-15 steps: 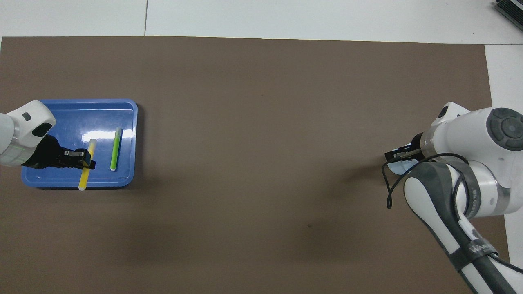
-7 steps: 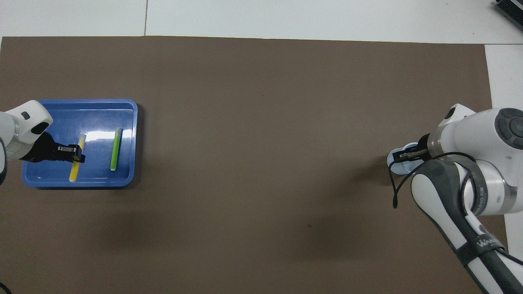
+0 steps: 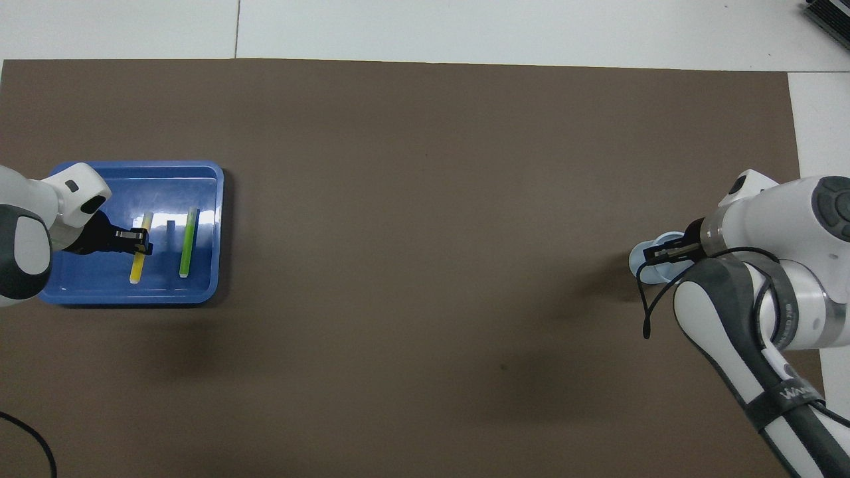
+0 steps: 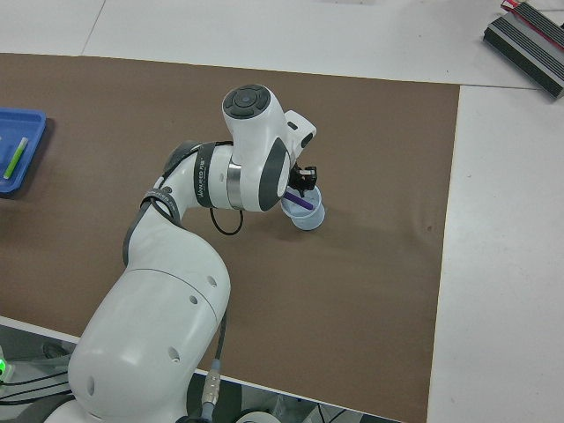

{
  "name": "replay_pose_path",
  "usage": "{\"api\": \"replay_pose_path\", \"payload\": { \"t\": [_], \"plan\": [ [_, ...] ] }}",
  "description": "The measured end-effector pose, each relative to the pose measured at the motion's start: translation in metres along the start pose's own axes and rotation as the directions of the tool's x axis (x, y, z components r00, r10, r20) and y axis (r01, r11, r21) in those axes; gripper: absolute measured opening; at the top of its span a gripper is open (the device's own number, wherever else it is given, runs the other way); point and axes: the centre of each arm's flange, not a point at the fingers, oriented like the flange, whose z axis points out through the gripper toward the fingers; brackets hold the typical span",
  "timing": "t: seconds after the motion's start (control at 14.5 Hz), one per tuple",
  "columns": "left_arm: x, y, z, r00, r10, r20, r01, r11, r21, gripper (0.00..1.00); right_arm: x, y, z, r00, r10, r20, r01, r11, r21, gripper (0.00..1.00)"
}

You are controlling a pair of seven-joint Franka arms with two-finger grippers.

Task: Right arm passes pens to left for tray arrangement
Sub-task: 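Lower the yellow pen into the blue tray with the left gripper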

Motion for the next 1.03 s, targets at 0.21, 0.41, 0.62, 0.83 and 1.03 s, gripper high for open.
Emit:
{"api": "replay_pose_path", "payload": {
  "t": [0.21,0.41,0.62,0.83,1.03],
  "plan": [
    [0.005,-0.004,0.015,1.0,0.005,-0.01,-0.005,1.0,0.008,0.19,0.0,0.0,0.0,1.0,0.0,0.0,0.0,1.0,0.0,0.5],
    [0.009,-0.008,0.028,0.999,0.019,-0.027,-0.018,1.0,0.022,0.19,0.0,0.0,0.0,1.0,0.0,0.0,0.0,1.0,0.0,0.5],
    [0.009,-0.012,0.027,0.999,0.038,-0.035,-0.038,0.999,0.023,0.19,0.0,0.0,0.0,1.0,0.0,0.0,0.0,1.0,0.0,0.4],
    [0.009,-0.013,0.027,0.998,0.053,-0.037,-0.052,0.998,0.025,0.19,0.0,0.0,0.0,1.0,0.0,-0.001,0.0,1.0,0.0,0.4],
    [0.01,-0.015,0.027,0.998,0.054,-0.044,-0.053,0.998,0.027,0.29,0.001,-0.001,-0.001,1.0,-0.003,-0.008,0.003,1.0,-0.001,0.51]
  ]
}}
